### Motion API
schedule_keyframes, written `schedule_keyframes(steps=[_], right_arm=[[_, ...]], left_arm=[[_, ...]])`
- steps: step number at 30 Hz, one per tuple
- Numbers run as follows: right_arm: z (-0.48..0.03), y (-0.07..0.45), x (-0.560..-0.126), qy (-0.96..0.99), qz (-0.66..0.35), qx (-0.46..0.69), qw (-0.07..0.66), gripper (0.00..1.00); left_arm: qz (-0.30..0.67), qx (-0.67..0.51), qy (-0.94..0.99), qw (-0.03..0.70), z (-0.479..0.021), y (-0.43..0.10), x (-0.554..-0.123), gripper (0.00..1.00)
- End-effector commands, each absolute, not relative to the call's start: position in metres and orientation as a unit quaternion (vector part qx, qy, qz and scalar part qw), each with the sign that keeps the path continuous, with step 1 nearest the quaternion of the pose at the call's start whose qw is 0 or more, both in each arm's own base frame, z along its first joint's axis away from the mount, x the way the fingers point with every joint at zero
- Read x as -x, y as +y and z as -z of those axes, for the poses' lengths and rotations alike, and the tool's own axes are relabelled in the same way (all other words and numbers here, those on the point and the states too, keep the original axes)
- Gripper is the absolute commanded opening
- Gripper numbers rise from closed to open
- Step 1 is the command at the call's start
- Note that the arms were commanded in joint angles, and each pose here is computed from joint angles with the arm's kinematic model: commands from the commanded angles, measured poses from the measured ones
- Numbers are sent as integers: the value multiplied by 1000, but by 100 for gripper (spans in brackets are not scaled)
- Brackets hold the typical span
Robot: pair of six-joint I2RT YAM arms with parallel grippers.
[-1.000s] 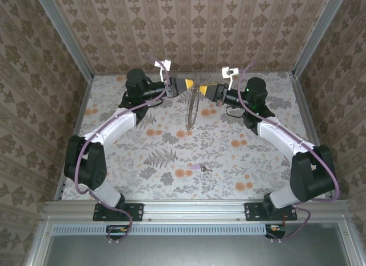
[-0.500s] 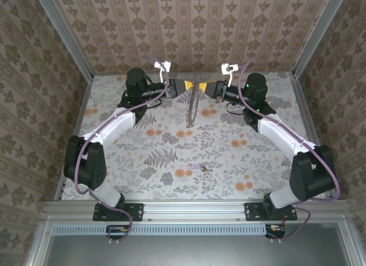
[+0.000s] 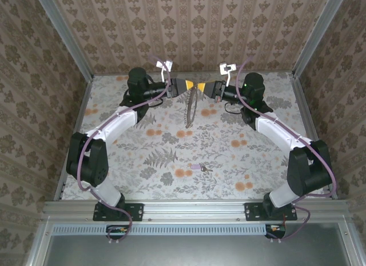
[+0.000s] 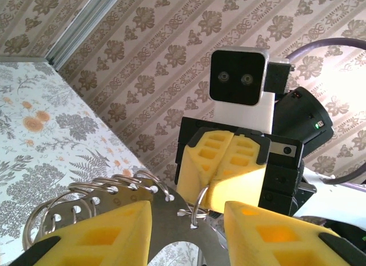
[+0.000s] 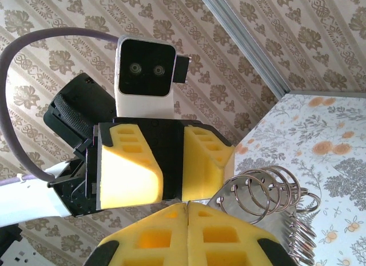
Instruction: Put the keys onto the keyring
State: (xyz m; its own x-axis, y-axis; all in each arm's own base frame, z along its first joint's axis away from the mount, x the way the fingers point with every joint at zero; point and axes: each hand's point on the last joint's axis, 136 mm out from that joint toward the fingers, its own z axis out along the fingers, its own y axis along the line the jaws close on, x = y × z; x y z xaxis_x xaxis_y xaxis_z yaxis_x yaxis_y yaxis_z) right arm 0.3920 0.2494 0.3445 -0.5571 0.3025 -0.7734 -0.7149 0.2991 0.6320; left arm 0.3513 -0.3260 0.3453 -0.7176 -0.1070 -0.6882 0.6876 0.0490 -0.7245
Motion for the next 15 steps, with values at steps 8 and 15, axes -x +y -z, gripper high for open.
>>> schedule_keyframes(steps=[8,15], right_arm=[[-368,253,-389,642,-588,176,460,0],[-369,256,-385,640,-590,181,457,0]], left_arm=[[667,-252,628,313,-369,-332,-344,39],[672,-263,624,299,-368,-346,-335,39]])
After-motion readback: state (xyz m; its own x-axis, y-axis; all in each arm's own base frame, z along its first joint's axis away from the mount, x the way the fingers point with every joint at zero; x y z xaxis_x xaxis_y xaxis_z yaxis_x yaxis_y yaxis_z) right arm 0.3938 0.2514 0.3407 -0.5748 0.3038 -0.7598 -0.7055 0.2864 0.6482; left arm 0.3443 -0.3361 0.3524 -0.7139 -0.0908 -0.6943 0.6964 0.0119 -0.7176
